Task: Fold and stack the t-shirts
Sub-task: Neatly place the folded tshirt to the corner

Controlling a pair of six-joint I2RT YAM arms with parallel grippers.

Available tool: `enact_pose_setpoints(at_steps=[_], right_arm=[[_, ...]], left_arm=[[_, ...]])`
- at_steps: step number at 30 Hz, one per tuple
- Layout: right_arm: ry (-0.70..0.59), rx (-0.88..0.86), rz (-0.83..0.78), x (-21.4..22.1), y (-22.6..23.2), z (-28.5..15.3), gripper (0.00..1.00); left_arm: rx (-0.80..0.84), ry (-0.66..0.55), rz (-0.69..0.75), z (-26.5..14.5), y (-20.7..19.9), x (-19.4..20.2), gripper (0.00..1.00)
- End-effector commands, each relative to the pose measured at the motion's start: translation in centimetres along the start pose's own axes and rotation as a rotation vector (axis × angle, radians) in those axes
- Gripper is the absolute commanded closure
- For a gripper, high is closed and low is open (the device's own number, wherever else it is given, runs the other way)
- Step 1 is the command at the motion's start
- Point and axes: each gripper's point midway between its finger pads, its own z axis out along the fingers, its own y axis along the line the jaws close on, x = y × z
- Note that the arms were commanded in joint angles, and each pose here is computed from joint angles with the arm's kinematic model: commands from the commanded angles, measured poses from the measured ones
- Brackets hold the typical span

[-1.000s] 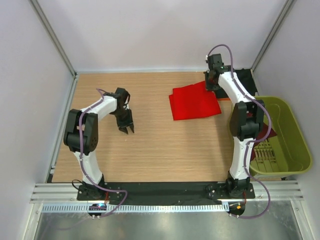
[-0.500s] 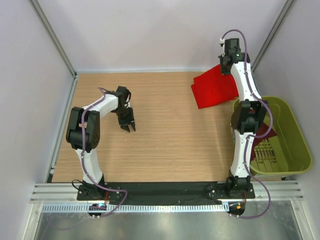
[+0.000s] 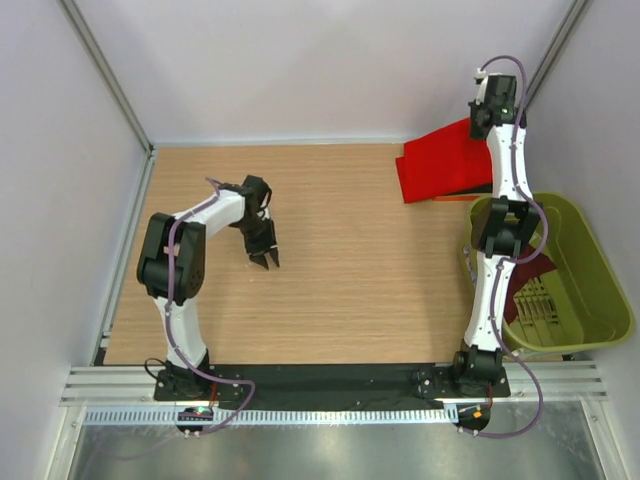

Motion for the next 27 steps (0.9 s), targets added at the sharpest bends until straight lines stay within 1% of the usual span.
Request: enact_pose_setpoints(at_steps=[1, 2, 3, 6, 9, 10, 13, 16, 17, 18, 21, 25, 27], right_arm=[[-0.186, -0.002, 0.045, -4.9, -2.3, -0.6, 0.99], [-0.194, 0.006, 0.035, -5.1, -2.6, -0.4, 0.99], [-0.176, 0.008, 0.042, -4.2, -2.8, 0.6, 0.99], [-0.200, 0.012, 0.086, -4.2, -4.2, 1.5, 0.99], [-0.279, 0.012, 0.094, -6.2, -4.6, 1.2, 0.99], [-0.324, 0.020, 0.099, -7.4, -4.9, 1.0, 0.99], [-0.379, 0.028, 0.118, -8.6, -5.4, 0.8, 0.99], [-0.386, 0.029, 0.137, -9.0, -5.5, 0.4, 0.99], [-0.401, 0.030, 0.142, -9.6, -5.7, -0.5, 0.99], [-0.404, -0.007, 0.141, -9.6, -5.0, -0.5, 0.99], [-0.407, -0.007, 0.149, -9.9, -5.1, -1.5, 0.99], [-0.358, 0.013, 0.154, -8.4, -5.8, -1.0, 0.99], [-0.336, 0.054, 0.161, -7.8, -6.8, -1.3, 0.99]], left_arm=[[-0.011, 0.008, -0.015, 0.1, -0.3, 0.3, 0.66], [-0.014, 0.015, -0.011, 0.0, -0.4, 0.6, 0.66], [-0.026, 0.015, -0.011, 0.2, -0.2, 0.6, 0.67], [-0.040, 0.019, -0.003, 0.4, -0.2, 0.9, 0.67], [-0.050, 0.027, 0.002, 0.6, -0.3, 1.2, 0.67], [-0.052, 0.029, 0.001, 0.6, -0.3, 1.3, 0.67], [-0.053, 0.034, -0.001, 0.7, -0.6, 1.4, 0.67], [-0.052, 0.035, 0.002, 0.7, -0.9, 1.4, 0.67], [-0.052, 0.030, 0.001, 0.6, -1.0, 1.2, 0.67], [-0.052, 0.034, 0.002, 0.6, -1.1, 1.3, 0.67], [-0.056, 0.038, 0.004, 0.8, -1.1, 1.5, 0.67], [-0.063, 0.048, 0.009, 1.1, -1.0, 1.5, 0.68], [-0.065, 0.049, 0.011, 1.1, -1.1, 1.3, 0.68]])
